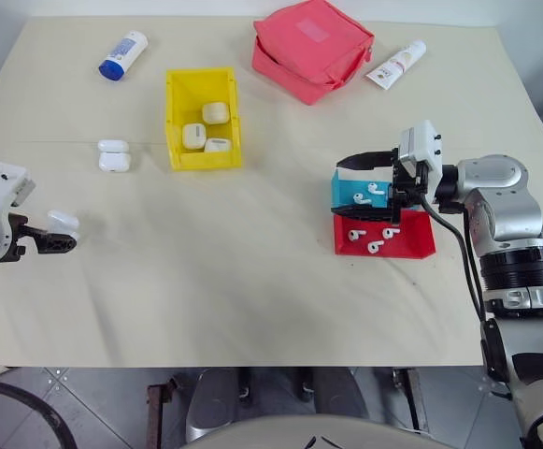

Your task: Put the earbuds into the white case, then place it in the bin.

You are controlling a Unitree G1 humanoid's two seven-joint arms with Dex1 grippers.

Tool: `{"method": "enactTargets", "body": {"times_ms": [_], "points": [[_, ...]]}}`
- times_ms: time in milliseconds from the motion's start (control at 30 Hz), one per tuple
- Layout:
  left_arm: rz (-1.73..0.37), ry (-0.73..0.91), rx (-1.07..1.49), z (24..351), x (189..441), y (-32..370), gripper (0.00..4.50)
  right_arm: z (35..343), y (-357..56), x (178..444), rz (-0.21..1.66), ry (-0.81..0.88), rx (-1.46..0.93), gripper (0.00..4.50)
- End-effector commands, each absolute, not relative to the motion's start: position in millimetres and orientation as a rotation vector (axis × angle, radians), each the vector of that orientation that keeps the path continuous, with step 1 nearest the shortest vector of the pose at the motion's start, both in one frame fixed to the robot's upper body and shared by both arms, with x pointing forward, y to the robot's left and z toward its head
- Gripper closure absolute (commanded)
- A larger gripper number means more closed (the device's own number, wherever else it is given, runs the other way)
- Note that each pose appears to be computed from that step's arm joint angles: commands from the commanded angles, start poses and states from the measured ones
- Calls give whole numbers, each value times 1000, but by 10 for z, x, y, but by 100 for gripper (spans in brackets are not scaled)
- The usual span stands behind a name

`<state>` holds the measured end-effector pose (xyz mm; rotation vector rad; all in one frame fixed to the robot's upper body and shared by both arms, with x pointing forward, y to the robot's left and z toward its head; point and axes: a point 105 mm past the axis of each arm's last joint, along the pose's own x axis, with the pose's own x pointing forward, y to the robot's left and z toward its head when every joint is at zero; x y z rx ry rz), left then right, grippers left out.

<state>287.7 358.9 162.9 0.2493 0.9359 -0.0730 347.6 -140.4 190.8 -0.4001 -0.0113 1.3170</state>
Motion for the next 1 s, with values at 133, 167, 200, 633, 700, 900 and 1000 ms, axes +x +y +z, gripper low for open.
{"method": "enactTargets", "body": {"times_ms": [133,167,200,633,700,900,1000], "points": [[-58,939,284,1698,2934,3704,1,2031,-1442,3453,1305,-54,-432,0],[-61,945,288,1686,2940,3714,1,2031,-1448,3453,1303,-53,-433,0],[-65,957,287,1671,2942,3719,1,2029,-1454,3452,1299,-51,-434,0],[-130,990,248,1567,3017,3694,1,2034,-1464,3439,1293,-49,-435,0],[-136,997,250,1558,3017,3692,1,2037,-1464,3439,1293,-50,-436,0],[-152,1016,232,1482,3021,3677,41,2047,-1469,3441,1289,-51,-438,0],[-151,1020,233,1470,3021,3690,124,2046,-1467,3443,1289,-51,-439,0]]}}
